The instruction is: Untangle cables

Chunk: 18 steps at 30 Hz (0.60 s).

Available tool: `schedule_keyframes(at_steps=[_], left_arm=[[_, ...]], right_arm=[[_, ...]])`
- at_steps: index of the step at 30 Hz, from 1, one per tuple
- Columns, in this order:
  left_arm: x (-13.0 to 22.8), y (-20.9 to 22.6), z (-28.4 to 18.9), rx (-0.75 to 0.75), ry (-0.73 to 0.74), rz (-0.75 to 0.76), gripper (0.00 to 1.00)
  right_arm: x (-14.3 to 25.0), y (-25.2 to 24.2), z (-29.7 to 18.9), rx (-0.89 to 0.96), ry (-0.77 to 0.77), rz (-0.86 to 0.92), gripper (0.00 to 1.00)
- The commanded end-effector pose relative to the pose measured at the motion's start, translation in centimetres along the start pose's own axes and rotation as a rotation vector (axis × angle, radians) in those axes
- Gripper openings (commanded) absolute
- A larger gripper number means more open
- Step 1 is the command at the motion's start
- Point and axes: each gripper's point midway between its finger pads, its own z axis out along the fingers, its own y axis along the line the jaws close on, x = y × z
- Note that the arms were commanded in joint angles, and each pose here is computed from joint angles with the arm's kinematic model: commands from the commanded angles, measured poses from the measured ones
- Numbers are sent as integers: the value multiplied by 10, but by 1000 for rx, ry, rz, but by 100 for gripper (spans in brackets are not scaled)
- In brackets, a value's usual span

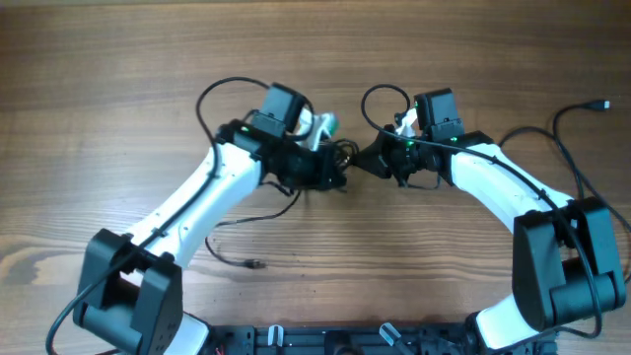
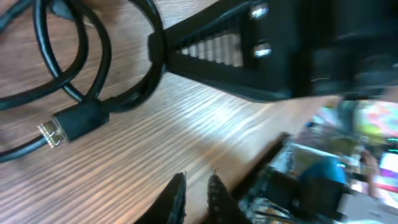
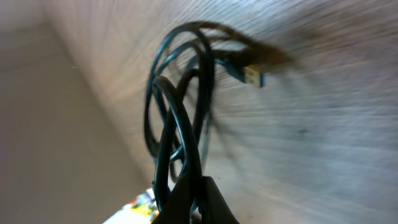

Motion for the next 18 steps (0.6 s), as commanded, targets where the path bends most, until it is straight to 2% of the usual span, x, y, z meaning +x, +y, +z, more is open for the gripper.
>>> schedule_keyframes(at_steps=[1, 3, 5, 8, 9, 10, 11, 14, 16, 18], left_arm=[[-11, 33, -1, -255, -113, -129, 10], [-16, 45, -4, -334, -170, -208, 10], [-18, 45, -4, -341, -189, -242, 12], [-23, 41, 1, -332, -206, -218, 24], [-25, 40, 5, -333, -209, -206, 33], [-26, 38, 9, -333, -209, -187, 41], [-27, 37, 12, -334, -202, -134, 44], [-28, 36, 22, -346, -176, 19, 46], [-26, 36, 29, -354, -152, 87, 54], [-28, 46, 30, -404, -158, 94, 57]], right_arm=[[-1, 18, -3, -56, 4, 112, 4], [-10, 11, -2, -22, -54, 163, 4], [-19, 1, -1, 21, -121, 233, 4], [-21, 2, -1, 15, -138, 292, 4], [-20, 6, -1, 0, -128, 312, 4], [-20, 9, 0, -12, -119, 326, 4], [-20, 12, -1, -26, -117, 336, 4], [-19, 25, -1, -78, -90, 349, 4], [-16, 37, -2, -125, -57, 319, 4], [-8, 44, -2, -149, -7, 303, 4]])
